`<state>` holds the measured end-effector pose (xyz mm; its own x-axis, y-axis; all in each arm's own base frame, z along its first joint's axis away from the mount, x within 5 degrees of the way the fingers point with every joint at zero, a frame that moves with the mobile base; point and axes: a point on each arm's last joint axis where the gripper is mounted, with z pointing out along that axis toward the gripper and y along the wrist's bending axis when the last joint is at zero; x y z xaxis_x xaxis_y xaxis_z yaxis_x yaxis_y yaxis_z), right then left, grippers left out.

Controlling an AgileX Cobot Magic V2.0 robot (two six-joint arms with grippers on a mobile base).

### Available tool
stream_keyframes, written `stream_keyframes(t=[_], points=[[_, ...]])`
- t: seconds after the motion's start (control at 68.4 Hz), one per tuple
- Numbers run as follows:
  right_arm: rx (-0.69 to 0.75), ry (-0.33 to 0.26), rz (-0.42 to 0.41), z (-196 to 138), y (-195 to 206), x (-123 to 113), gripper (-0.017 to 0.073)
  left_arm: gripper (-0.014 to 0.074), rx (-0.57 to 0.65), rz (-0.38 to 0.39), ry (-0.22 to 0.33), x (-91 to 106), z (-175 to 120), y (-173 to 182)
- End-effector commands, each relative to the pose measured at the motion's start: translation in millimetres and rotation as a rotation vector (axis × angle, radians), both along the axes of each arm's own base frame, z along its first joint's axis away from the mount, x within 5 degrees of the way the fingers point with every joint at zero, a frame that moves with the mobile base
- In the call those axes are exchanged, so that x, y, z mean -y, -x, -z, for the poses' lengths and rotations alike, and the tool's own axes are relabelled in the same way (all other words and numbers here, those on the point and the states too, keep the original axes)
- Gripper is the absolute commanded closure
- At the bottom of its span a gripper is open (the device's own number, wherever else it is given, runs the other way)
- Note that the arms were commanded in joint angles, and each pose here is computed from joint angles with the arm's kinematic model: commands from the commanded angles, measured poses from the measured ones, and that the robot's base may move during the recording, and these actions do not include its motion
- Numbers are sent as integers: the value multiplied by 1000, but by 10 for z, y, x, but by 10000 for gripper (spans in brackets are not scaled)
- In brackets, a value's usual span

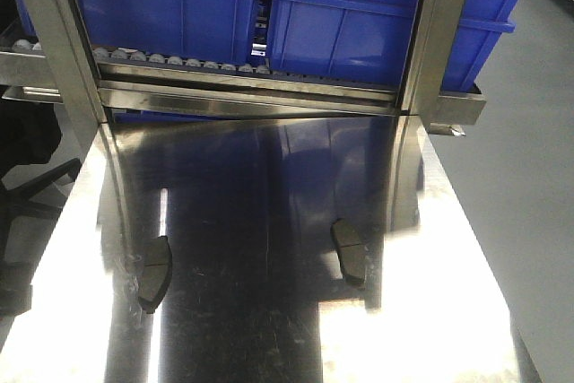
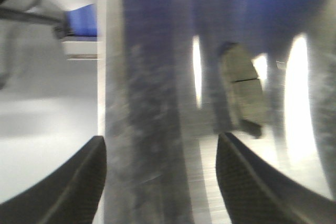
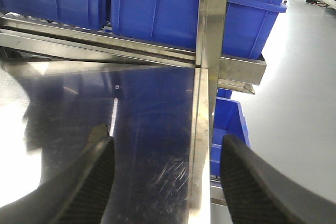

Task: Move and align brake pads A on conveyor
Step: 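Stop facing the steel table holding two brake pads, then lower the left gripper onto the nearer brake pad and close it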

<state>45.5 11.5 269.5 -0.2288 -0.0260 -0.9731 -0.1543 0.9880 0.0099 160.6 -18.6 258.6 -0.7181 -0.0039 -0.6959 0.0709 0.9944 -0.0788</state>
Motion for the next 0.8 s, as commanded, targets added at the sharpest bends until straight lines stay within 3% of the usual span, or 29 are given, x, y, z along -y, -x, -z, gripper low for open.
stream_keyframes(t=[0.0, 0.249, 0.424, 0.6, 0.688, 0.79], points=[[82, -7, 18, -137, -13, 12, 137, 165, 62, 61, 18, 94, -181, -157], [82, -7, 18, -137, -13, 12, 137, 165, 62, 150, 115, 324, -331, -418], [82, -7, 18, -137, -13, 12, 137, 165, 59, 240, 116, 509, -316, -546], [82, -7, 18, -137, -13, 12, 137, 165, -33, 305, 102, 721, -168, -737], [82, -7, 18, -137, -13, 12, 137, 165, -87, 327, 99, 830, -89, -857], [82, -7, 18, -137, -13, 12, 137, 165, -140, 301, 99, 906, 11, -996]])
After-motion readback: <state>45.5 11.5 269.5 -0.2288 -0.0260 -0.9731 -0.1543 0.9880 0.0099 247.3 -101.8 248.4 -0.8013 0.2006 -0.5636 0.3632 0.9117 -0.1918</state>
